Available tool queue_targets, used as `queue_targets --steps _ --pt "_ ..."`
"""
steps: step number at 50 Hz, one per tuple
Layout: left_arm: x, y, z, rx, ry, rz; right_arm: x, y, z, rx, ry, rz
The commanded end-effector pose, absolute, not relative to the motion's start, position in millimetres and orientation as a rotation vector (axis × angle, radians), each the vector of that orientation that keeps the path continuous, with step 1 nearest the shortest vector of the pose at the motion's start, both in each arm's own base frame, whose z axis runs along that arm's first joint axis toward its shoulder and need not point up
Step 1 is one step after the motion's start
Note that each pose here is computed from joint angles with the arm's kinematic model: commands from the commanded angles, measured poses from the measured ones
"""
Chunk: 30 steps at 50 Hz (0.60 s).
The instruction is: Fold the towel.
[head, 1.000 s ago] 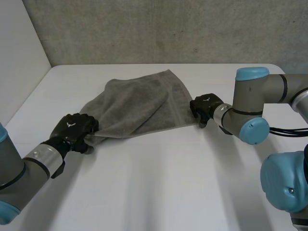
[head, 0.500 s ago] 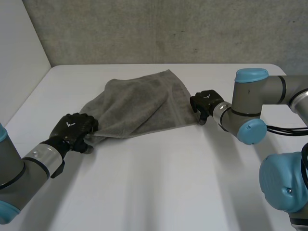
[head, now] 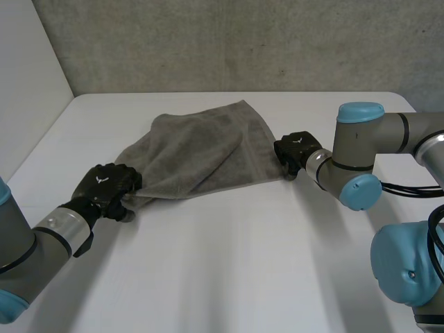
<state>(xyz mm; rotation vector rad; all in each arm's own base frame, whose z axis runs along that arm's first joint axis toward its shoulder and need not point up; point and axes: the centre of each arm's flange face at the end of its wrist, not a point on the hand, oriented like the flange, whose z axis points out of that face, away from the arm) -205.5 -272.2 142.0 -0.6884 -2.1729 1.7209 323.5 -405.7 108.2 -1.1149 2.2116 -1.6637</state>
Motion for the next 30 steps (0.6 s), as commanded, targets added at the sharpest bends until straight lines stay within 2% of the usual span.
queue_targets --steps 1,17,30 --pt "-205.5 -272.2 142.0 -0.688 -2.173 1.721 323.4 -405.8 109.9 -1.109 2.211 -1.666" --pt "-205.5 -272.2 142.0 -0.688 -2.173 1.721 327.5 -400.2 119.5 -1.085 2.204 -1.658" --pt "-206.1 -271.3 141.6 -0.692 -2.173 1.719 327.8 -401.0 114.3 -1.056 2.209 -1.647"
